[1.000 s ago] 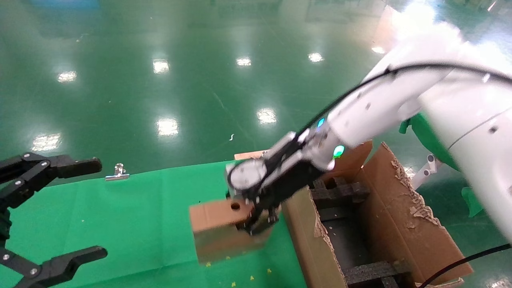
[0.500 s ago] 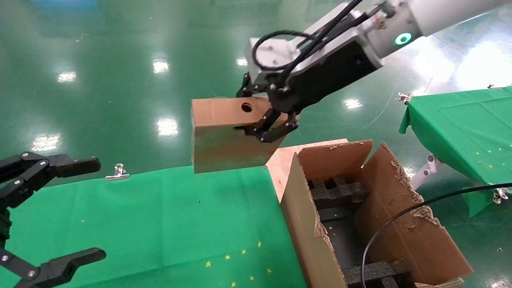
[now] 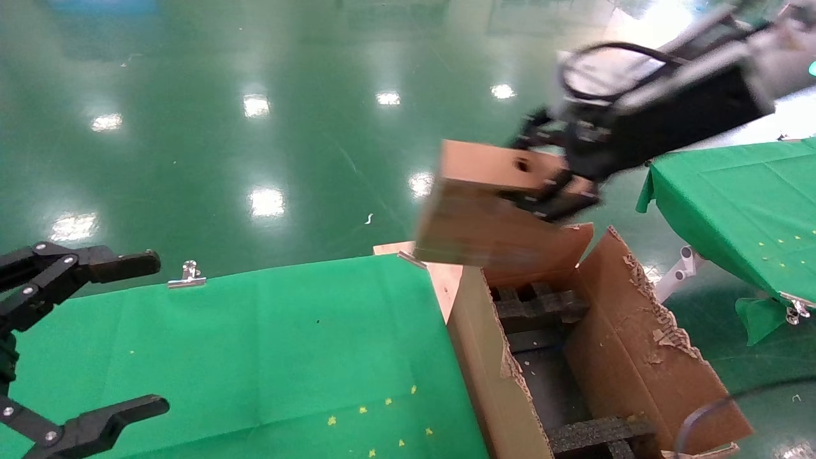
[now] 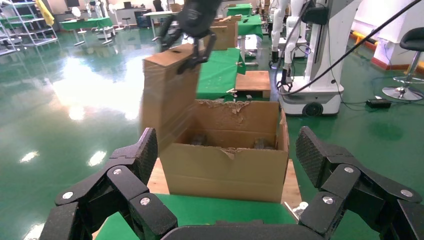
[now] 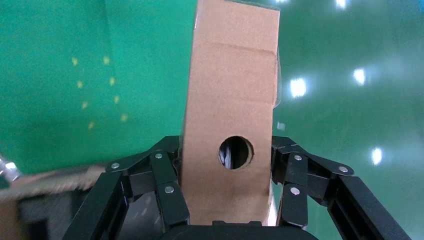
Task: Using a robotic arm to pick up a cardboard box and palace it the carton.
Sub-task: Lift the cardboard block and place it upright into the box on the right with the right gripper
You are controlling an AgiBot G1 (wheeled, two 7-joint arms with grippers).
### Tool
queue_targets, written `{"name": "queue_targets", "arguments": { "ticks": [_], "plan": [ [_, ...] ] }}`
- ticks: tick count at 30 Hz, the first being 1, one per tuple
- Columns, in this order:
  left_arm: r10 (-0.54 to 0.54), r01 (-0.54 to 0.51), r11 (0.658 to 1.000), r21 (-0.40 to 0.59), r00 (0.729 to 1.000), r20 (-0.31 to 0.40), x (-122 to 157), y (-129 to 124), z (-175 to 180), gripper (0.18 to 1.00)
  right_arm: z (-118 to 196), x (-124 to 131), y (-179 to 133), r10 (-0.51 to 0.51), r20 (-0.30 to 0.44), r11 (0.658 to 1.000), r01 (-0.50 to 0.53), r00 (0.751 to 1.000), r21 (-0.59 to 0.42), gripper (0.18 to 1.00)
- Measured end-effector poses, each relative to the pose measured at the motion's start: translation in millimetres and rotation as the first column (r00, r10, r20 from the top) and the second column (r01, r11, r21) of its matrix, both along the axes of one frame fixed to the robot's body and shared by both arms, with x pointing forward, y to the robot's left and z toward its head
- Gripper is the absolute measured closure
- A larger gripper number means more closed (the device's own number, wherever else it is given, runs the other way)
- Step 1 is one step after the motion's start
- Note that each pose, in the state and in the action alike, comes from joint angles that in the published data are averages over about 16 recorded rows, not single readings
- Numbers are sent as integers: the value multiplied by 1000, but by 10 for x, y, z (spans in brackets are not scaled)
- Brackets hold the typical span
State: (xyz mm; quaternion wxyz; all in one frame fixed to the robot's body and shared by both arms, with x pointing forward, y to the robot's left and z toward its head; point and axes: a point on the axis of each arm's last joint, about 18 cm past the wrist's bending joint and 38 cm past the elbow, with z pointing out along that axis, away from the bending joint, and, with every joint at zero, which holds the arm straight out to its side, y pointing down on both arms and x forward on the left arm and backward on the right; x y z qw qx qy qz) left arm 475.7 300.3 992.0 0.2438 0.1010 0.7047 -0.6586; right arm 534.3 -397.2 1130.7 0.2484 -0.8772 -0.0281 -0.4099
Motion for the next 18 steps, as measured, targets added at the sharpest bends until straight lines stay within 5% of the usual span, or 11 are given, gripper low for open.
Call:
{"name": "queue_targets", "arguments": {
  "ticks": [9, 18],
  "plan": [
    [0, 0, 1000, 0, 1000, 0, 0, 0, 0, 183, -370, -445, -795, -196, -57, 979, 199, 979, 37, 839],
    [0, 0, 1000, 0, 1000, 0, 0, 0, 0, 183, -741, -732, -1159, -293, -116, 952, 301, 949, 56, 844]
  ]
}}
